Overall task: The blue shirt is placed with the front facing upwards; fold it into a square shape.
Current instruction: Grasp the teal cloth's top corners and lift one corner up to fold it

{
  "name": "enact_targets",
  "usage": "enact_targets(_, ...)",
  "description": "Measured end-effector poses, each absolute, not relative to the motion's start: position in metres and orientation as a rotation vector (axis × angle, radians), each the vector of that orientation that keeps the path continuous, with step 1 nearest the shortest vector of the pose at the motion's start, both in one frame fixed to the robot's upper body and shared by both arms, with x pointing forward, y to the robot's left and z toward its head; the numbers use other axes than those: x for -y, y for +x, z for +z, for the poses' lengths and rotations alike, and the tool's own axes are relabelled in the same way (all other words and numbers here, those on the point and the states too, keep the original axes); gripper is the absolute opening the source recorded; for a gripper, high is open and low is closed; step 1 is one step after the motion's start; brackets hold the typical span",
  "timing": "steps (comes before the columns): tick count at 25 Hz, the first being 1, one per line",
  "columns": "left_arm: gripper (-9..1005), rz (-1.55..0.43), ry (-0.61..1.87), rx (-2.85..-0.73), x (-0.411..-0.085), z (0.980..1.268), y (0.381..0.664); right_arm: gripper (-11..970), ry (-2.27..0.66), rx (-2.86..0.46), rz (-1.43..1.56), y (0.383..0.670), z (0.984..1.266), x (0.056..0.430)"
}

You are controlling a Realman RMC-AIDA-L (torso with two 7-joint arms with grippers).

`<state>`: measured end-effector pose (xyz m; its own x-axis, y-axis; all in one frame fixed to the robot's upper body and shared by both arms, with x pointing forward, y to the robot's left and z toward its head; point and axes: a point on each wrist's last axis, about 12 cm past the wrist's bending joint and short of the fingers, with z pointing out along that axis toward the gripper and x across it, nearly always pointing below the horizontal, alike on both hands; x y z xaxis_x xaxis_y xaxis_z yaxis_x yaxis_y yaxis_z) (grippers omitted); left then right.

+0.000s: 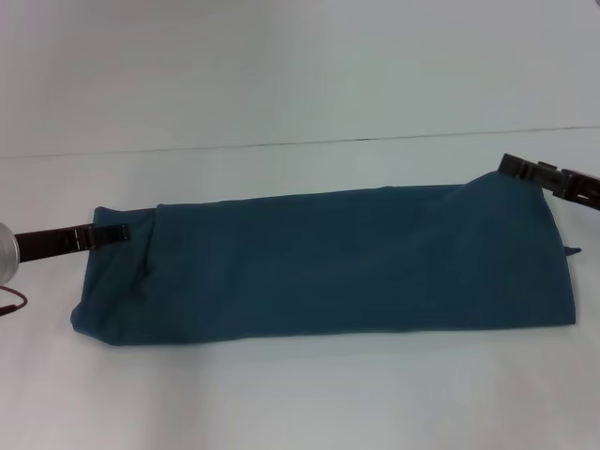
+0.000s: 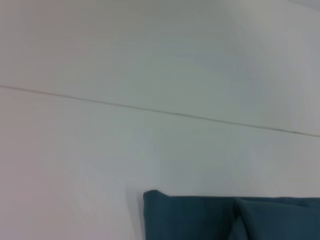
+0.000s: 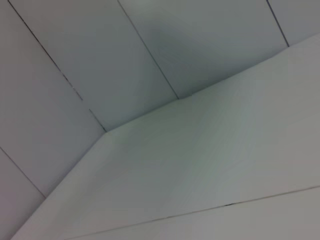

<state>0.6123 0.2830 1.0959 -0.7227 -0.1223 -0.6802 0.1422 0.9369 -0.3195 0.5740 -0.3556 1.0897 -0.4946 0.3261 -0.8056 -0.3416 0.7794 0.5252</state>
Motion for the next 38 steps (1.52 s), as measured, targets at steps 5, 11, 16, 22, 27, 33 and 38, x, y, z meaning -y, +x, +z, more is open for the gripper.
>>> enact_targets(5,773,-0.433,0.021,-2.371,-0.28,1.094,0.612,920,-0.005,-1.933,0.801,0.57,1.089,0.36)
enact_targets(11,909,-0.402,0.031,-2.405,-0.28,1.089,0.61,919,0.004,-1.938,0.813,0.564,1.084,0.361)
enact_targets(16,908,-0.399,0.032,-2.424,-0.279,1.083,0.609,919,0.001,-1.938,0.83,0.56,1.083,0.36)
enact_targets(22,907,-0.402,0.041,-2.426,-0.276,1.084,0.61,918,-0.001,-1.937,0.843,0.558,1.082,0.359)
enact_targets(27,906,-0.374,0.05,-2.431,-0.278,1.083,0.61,917,-0.005,-1.933,0.845,0.558,1.083,0.359)
enact_targets(33,905,-0.37,0.048,-2.442,-0.276,1.078,0.611,916,-0.004,-1.932,0.849,0.557,1.084,0.36)
enact_targets(38,905,-0.388,0.069,-2.462,-0.269,1.075,0.614,916,-0.002,-1.931,0.848,0.557,1.084,0.36)
